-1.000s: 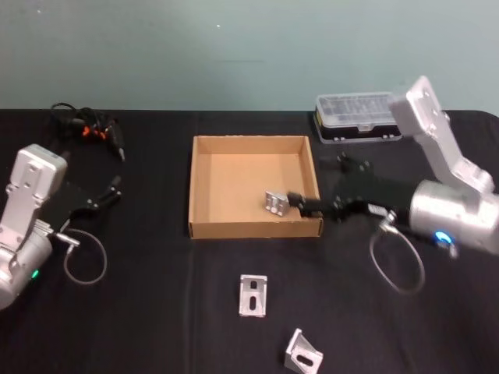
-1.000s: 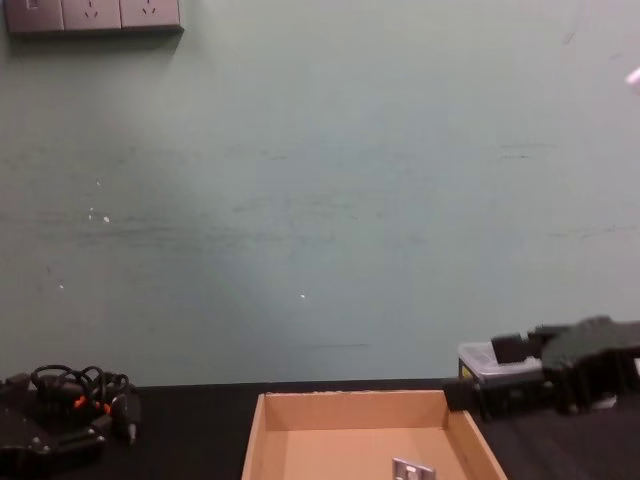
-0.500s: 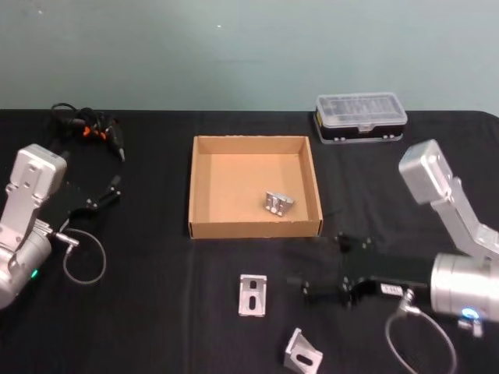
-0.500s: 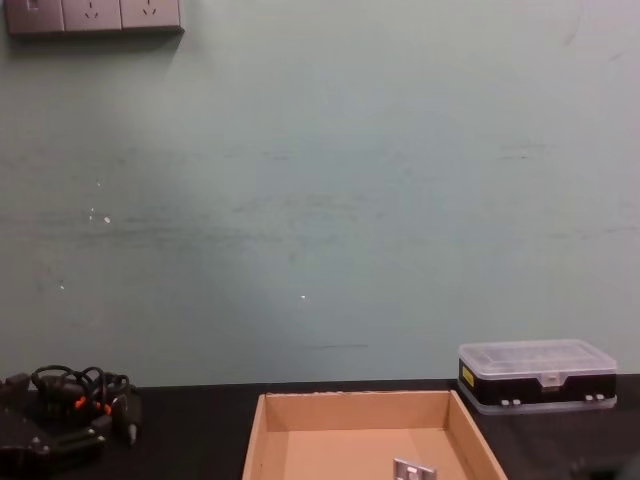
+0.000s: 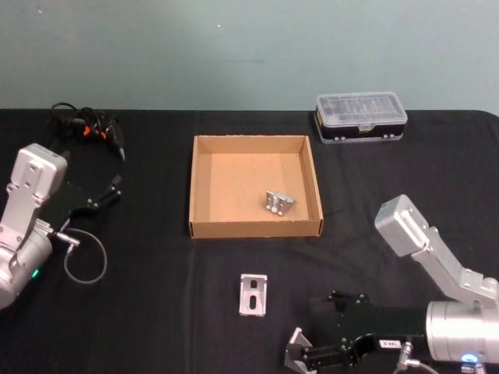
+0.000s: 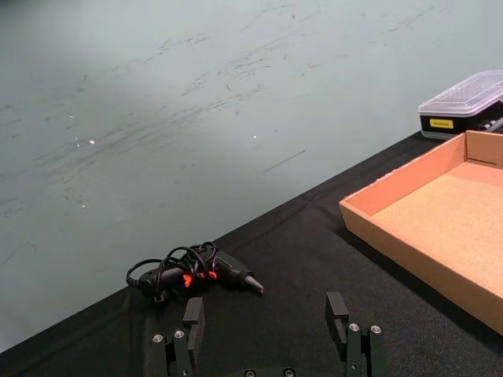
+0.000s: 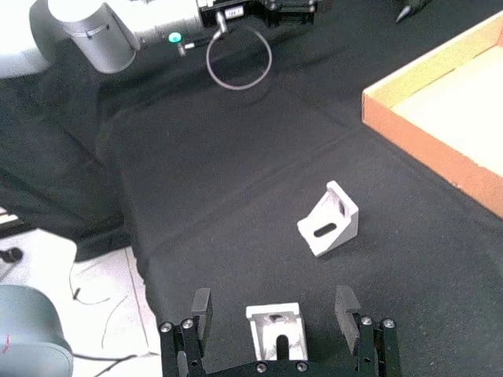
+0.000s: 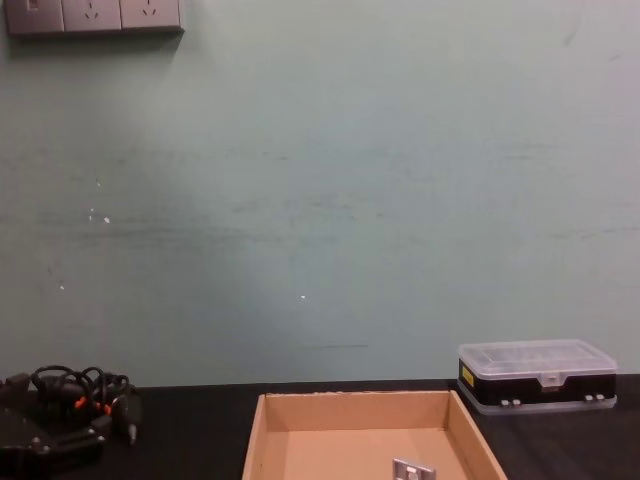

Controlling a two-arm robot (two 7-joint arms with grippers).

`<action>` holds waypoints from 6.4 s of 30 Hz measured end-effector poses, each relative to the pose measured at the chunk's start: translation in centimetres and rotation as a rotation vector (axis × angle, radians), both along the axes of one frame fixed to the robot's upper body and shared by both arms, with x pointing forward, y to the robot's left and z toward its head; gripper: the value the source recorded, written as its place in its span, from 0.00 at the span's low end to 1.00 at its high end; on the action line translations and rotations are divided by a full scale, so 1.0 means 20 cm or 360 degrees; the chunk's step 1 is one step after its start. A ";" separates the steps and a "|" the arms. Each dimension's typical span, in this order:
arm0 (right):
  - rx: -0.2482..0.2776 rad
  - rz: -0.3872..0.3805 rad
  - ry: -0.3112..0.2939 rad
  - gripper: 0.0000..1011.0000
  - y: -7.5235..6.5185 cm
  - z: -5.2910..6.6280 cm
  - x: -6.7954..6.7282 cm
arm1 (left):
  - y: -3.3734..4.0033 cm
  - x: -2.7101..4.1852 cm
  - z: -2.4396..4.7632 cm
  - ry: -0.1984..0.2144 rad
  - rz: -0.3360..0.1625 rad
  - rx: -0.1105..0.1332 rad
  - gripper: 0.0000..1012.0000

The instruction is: Use one hand to pick up the angle iron from the table and place it into the box.

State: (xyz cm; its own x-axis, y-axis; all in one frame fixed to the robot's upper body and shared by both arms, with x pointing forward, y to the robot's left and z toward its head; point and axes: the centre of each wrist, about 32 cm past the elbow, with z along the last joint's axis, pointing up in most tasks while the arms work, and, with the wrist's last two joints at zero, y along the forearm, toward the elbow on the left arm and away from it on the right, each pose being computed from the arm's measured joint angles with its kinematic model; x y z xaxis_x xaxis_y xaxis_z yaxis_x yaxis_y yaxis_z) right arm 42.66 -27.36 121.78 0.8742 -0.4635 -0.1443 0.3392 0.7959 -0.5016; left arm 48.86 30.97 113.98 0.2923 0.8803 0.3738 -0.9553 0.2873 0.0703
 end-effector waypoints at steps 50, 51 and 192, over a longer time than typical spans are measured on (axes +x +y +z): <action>-0.0190 0.0132 -0.0028 0.94 0.11 -0.10 0.05 | 0.000 0.000 0.000 0.0000 0.0000 0.0000 1.00; -0.0195 0.0131 -0.0030 0.91 0.11 -0.10 0.05 | 0.000 0.000 0.000 0.0000 0.0000 0.0000 1.00; -0.0097 -0.0599 -0.0501 0.99 0.32 -0.07 0.98 | 0.000 0.000 0.000 0.0000 0.0000 0.0000 1.00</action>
State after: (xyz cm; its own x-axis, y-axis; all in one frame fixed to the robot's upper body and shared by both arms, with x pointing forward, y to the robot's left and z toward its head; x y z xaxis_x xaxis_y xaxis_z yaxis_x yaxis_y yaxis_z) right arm 62.31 -21.02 120.32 0.6415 -0.7548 0.1370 0.7399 0.5616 -0.3703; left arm 48.86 30.97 113.98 0.2923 0.8802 0.3738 -0.9552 0.2873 0.0703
